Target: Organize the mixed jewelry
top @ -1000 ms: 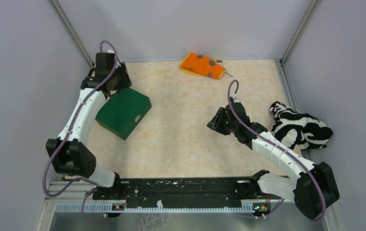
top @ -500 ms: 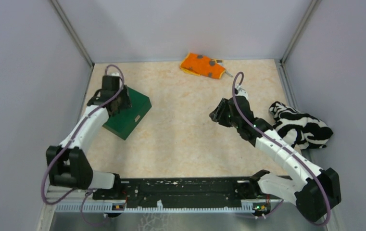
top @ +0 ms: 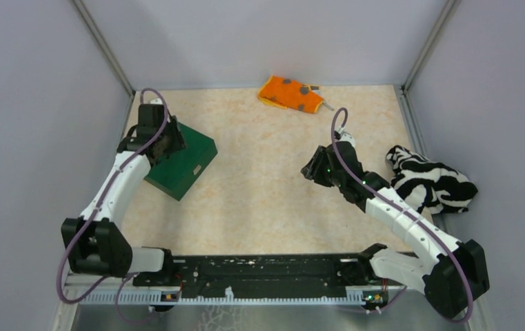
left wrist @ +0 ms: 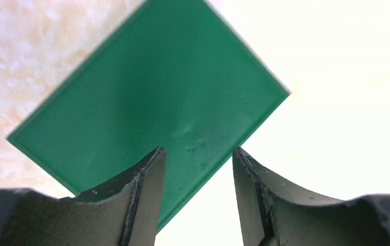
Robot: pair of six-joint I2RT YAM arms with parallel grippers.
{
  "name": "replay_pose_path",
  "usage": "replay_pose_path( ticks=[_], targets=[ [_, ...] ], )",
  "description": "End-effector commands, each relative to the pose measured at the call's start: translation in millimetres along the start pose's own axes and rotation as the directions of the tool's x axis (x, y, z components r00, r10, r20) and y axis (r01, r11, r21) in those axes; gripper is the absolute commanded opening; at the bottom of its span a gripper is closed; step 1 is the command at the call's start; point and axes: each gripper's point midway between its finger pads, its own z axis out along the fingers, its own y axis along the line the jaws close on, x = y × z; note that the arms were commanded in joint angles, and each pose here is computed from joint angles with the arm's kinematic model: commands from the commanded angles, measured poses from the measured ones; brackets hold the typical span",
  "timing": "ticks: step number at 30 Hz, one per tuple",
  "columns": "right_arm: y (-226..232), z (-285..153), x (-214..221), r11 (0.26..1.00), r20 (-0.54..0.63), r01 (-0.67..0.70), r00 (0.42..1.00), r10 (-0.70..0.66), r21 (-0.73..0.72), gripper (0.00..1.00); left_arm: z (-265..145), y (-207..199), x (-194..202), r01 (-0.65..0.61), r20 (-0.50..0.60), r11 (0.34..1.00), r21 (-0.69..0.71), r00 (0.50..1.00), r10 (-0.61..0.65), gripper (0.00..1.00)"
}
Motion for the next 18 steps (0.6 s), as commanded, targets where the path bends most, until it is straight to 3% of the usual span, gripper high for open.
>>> replay_pose_path(
  ticks=[1, 6, 9, 14, 18],
  targets=[
    [12.5, 0.5, -10.2, 0.999, 0.037, -0.003, 0.999, 0.005, -0.05, 0.42, -17.8, 4.0, -27.4, 0.02, 0.104, 1.0, -0.016, 0.994, -0.018, 0.58],
    [12.5, 1.9, -7.8, 0.998, 0.03, -0.01, 0.999, 0.012, -0.055, 0.42, 21.3, 9.9, 40.6, 0.032, -0.094, 0.999, -0.035, 0.995, -0.035, 0.57],
    [10.0, -0.3, -7.1, 0.999, 0.031, -0.008, 0.999, 0.009, -0.047, 0.42, 25.0, 2.1, 46.3, 0.04, -0.121, 0.999, 0.005, 0.992, -0.039, 0.57],
    [8.1, -3.4, -8.2, 0.999, 0.039, -0.006, 0.999, 0.007, -0.041, 0.42, -0.4, -14.0, -13.4, -0.014, 0.002, 0.998, 0.063, 1.0, 0.014, 0.56],
    [9.9, -4.4, -11.3, 0.999, 0.049, -0.008, 0.999, 0.01, -0.043, 0.42, -55.2, -34.3, -96.7, -0.059, 0.273, 0.987, 0.151, 0.962, 0.016, 0.63]
  ],
)
